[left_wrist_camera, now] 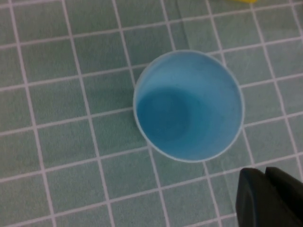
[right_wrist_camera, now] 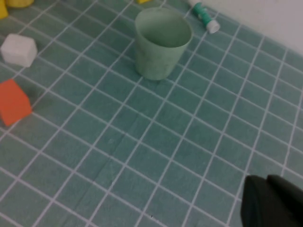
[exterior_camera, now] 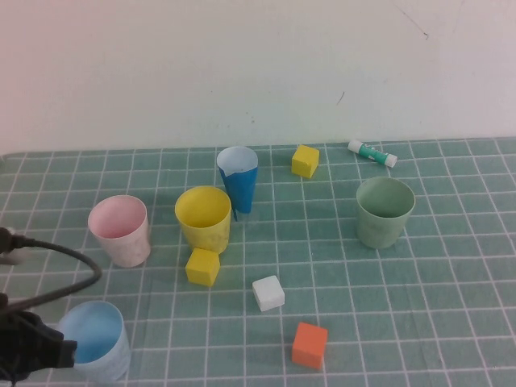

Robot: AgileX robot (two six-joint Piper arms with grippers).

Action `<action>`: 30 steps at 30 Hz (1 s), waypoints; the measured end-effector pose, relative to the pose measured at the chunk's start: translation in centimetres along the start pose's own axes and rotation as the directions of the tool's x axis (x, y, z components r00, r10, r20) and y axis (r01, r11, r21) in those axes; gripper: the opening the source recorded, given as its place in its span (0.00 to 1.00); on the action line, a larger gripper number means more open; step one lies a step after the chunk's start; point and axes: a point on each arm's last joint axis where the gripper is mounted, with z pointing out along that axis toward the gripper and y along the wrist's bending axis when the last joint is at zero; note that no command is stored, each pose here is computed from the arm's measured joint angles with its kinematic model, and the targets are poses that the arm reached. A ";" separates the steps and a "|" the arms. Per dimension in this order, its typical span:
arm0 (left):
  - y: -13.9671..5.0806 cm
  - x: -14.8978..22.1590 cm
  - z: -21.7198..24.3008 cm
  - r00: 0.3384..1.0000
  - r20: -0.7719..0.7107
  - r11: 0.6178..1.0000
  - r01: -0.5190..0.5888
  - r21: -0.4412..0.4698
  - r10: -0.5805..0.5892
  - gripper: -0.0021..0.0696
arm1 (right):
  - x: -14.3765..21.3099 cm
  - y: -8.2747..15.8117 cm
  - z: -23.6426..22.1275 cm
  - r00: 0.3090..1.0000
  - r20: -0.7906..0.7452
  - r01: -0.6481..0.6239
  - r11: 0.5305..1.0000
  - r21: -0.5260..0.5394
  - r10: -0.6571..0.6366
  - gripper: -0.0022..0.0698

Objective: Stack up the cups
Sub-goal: Pick up the blue cup

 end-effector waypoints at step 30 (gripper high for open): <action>3.4 -2.2 9.6 0.991 -0.131 0.993 0.024 -0.119 -0.039 0.46 | -0.1 0.1 0.5 0.999 0.005 0.051 0.998 -0.040 -0.051 0.03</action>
